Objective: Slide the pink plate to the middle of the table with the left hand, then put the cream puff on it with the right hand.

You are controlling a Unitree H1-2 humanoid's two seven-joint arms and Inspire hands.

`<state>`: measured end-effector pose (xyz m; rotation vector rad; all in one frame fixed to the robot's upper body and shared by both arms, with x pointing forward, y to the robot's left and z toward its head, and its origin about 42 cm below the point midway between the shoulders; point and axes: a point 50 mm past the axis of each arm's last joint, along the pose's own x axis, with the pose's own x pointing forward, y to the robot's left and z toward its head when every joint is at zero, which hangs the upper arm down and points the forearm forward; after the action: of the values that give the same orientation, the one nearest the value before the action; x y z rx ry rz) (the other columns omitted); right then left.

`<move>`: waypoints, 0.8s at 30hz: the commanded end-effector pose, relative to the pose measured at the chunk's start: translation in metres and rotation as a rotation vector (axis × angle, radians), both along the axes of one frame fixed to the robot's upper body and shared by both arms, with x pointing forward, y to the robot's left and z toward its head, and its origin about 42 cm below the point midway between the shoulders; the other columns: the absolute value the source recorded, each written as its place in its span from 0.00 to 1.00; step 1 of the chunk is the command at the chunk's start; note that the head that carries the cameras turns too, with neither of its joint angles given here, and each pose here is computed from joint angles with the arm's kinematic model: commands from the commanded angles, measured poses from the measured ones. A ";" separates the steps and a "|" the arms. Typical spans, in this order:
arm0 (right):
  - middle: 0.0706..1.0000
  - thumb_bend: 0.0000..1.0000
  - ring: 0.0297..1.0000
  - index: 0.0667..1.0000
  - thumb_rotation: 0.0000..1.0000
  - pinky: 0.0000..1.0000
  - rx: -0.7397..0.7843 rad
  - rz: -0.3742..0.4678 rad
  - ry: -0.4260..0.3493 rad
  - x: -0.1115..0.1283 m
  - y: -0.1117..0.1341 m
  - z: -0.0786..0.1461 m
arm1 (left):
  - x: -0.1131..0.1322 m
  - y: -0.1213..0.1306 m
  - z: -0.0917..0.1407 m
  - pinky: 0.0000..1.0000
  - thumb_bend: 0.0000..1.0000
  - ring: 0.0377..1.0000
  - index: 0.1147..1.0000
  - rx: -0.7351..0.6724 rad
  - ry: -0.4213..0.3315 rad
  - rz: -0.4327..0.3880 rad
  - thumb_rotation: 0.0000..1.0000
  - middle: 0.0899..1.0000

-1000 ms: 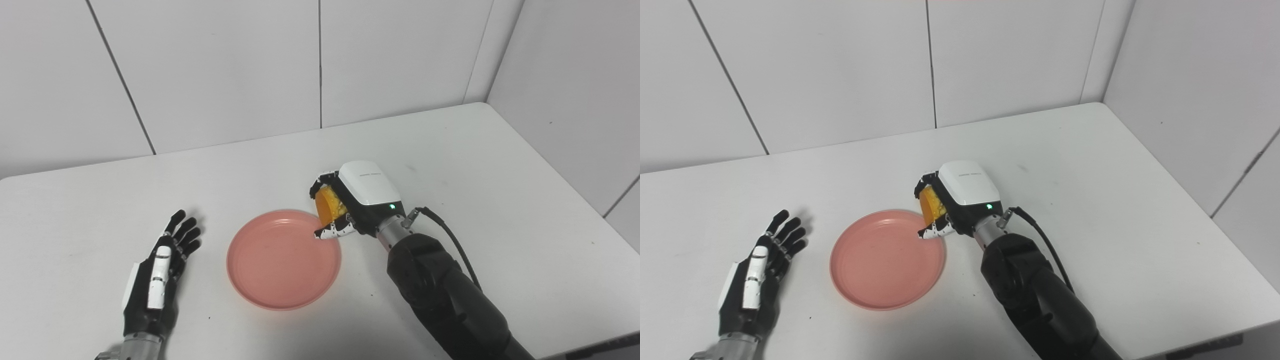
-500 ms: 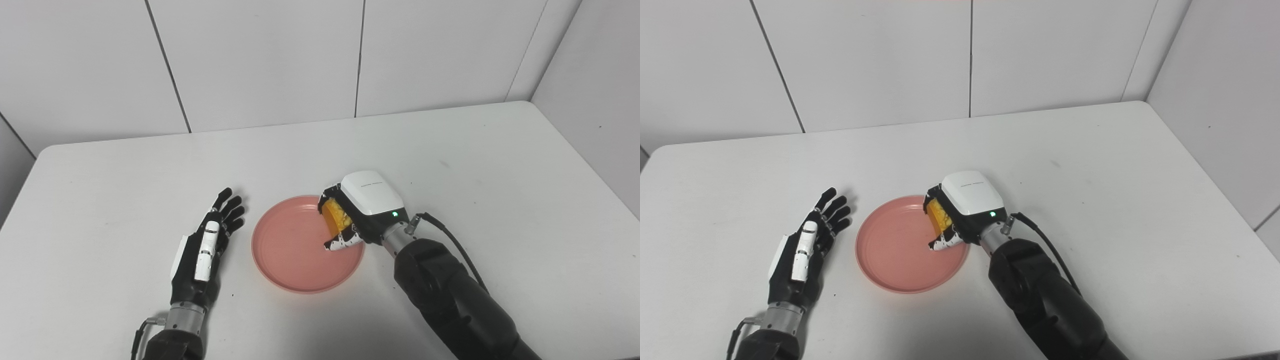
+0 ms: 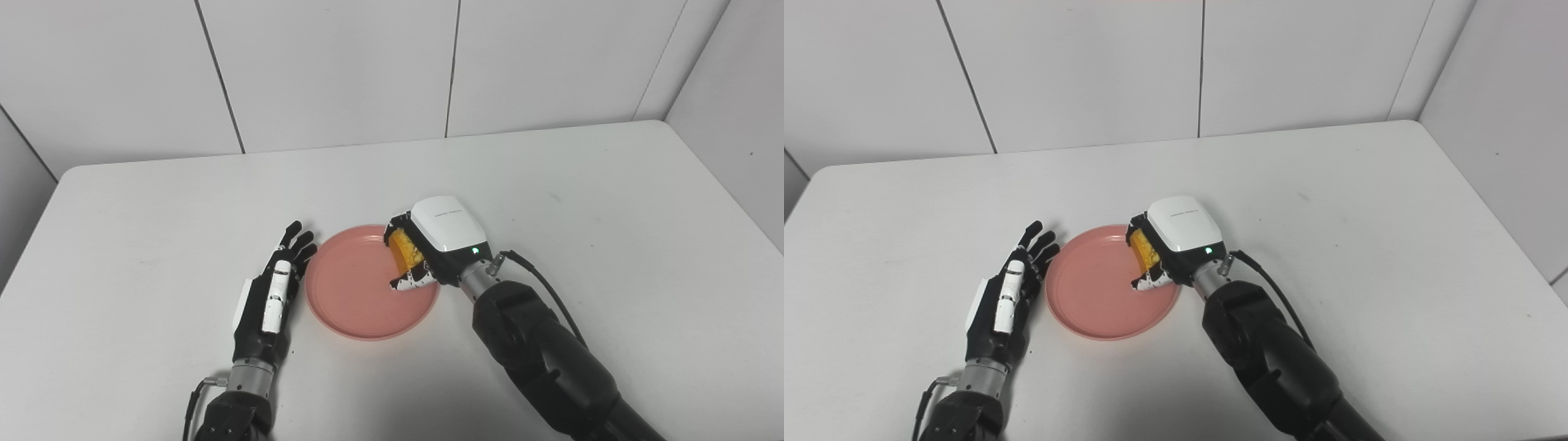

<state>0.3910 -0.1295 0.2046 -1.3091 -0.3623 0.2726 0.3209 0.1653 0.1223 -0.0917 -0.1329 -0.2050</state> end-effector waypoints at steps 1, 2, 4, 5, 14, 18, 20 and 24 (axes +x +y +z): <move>0.44 0.53 0.27 0.45 0.00 0.20 -0.032 0.042 -0.004 0.003 0.008 0.000 | -0.025 -0.006 -0.035 0.89 0.39 0.90 0.90 -0.014 0.122 -0.006 1.00 0.91; 0.43 0.53 0.29 0.46 0.00 0.22 -0.043 0.042 0.001 0.004 0.009 -0.002 | -0.025 -0.006 -0.036 0.89 0.39 0.90 0.90 -0.013 0.121 -0.006 1.00 0.90; 0.40 0.53 0.34 0.49 0.01 0.25 -0.056 0.043 0.007 0.003 0.010 -0.003 | -0.024 -0.006 -0.036 0.89 0.39 0.90 0.90 -0.013 0.120 -0.006 1.00 0.90; 0.46 0.52 0.38 0.47 0.08 0.28 -0.060 0.043 0.009 0.003 0.011 -0.003 | -0.024 -0.005 -0.036 0.89 0.39 0.90 0.90 -0.012 0.120 -0.007 1.00 0.90; 0.79 0.88 0.68 0.82 0.47 0.51 -0.120 0.063 0.014 -0.003 0.020 -0.001 | -0.024 -0.007 -0.036 0.89 0.39 0.90 0.89 -0.016 0.122 -0.002 1.00 0.90; 0.86 0.91 0.77 0.88 0.53 0.67 -0.143 0.079 -0.005 -0.005 0.027 0.004 | -0.024 -0.008 -0.037 0.89 0.38 0.90 0.89 -0.023 0.118 -0.001 1.00 0.90; 0.90 0.93 0.82 0.91 0.57 0.73 -0.159 0.087 -0.006 -0.005 0.030 0.006 | -0.024 -0.008 -0.037 0.89 0.38 0.90 0.89 -0.030 0.117 0.001 1.00 0.90; 0.93 0.94 0.87 0.96 0.64 0.78 -0.207 0.107 0.003 -0.006 0.035 0.010 | -0.024 -0.009 -0.037 0.90 0.37 0.91 0.89 -0.032 0.114 0.005 1.00 0.90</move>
<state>0.3853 -0.1092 0.2036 -1.4946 -0.3702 0.3705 0.3206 0.1649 0.1223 -0.0972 -0.1334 -0.1867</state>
